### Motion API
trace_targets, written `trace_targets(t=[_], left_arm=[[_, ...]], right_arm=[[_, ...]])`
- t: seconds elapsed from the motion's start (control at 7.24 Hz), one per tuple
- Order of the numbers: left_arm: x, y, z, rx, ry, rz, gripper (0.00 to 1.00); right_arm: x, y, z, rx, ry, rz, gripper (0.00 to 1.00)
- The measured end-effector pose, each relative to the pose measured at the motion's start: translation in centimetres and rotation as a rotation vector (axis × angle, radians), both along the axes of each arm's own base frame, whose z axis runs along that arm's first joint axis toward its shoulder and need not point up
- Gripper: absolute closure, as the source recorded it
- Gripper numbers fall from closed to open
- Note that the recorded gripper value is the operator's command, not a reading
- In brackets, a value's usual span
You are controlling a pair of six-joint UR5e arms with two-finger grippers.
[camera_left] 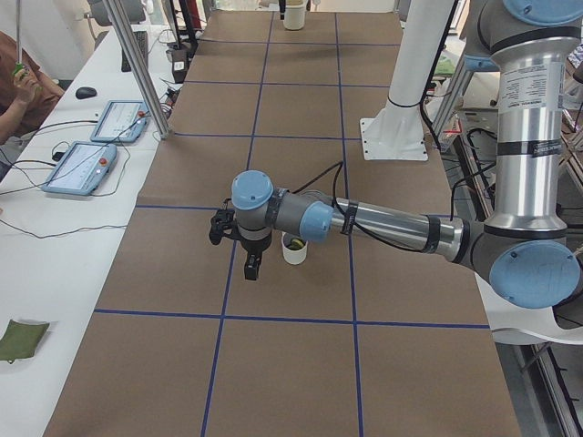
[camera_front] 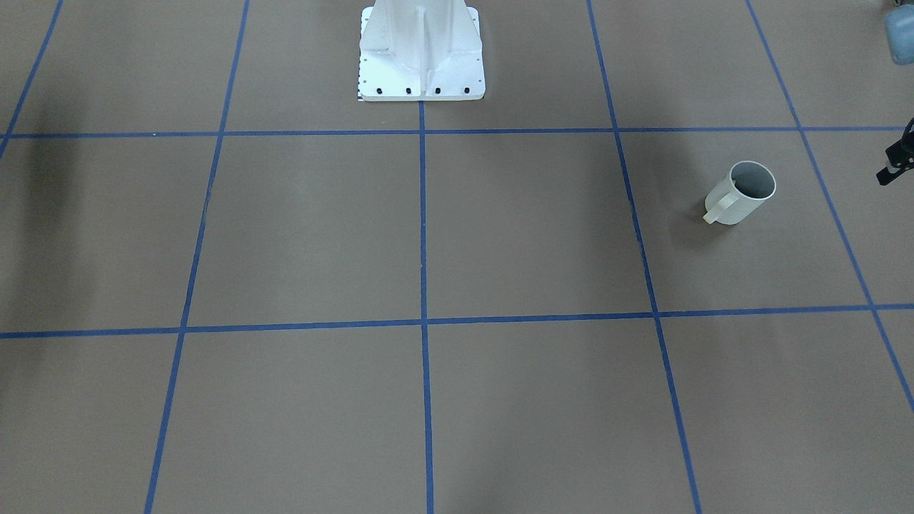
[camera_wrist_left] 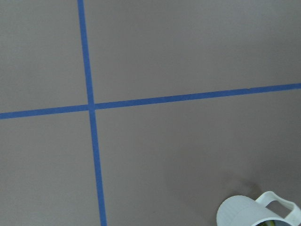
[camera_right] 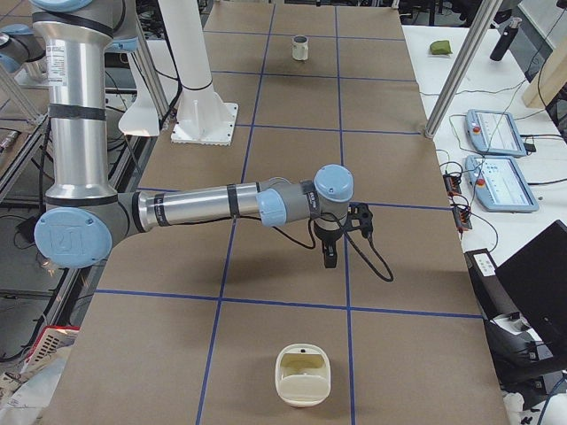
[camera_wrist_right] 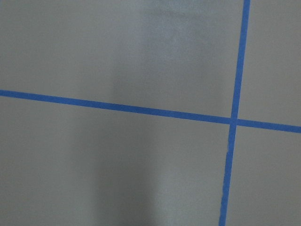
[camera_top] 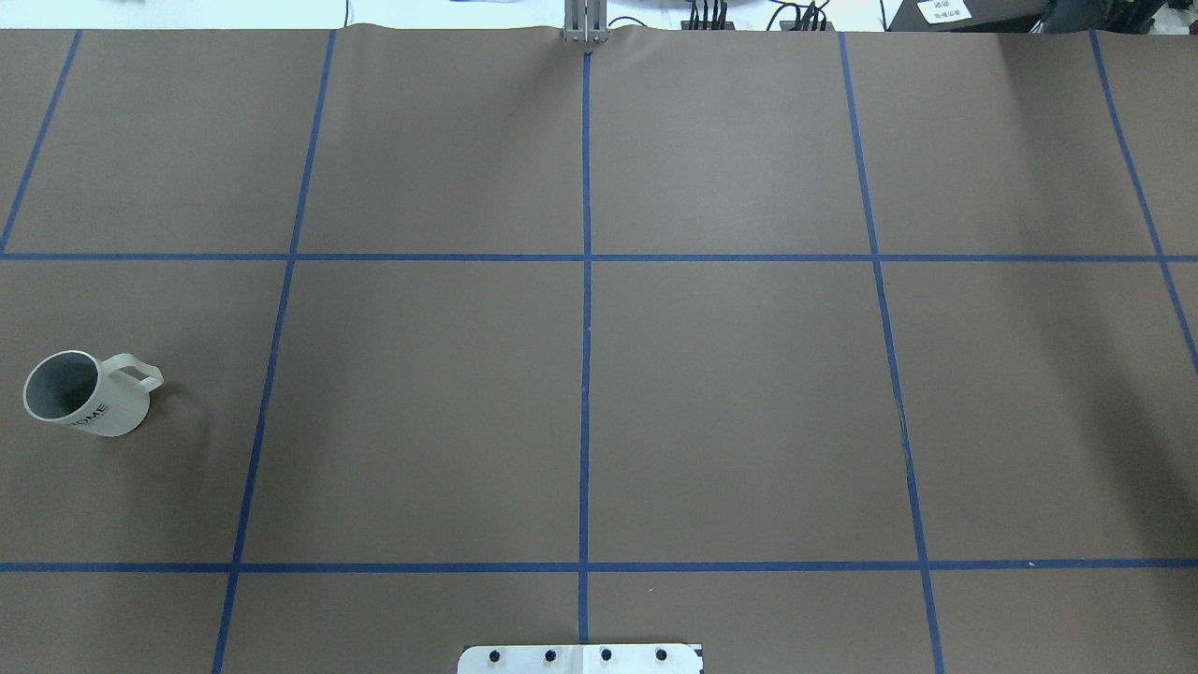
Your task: Left arm hands cup to right arm to dump lemon
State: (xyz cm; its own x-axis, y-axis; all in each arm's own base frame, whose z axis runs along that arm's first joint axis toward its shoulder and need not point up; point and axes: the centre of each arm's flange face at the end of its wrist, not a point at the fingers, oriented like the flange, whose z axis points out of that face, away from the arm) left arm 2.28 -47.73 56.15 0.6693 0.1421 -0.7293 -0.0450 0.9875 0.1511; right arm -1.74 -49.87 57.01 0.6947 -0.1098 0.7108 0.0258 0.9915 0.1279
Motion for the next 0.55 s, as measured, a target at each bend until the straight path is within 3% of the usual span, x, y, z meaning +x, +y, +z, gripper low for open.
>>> trace_targets(t=[0.55], left_arm=[[10.9,3.0,-0.9,0.022,0.054,0.105,0.00]], right_arm=[[-0.1,0.3,-0.4,0.038,-0.030,-0.007,0.00]])
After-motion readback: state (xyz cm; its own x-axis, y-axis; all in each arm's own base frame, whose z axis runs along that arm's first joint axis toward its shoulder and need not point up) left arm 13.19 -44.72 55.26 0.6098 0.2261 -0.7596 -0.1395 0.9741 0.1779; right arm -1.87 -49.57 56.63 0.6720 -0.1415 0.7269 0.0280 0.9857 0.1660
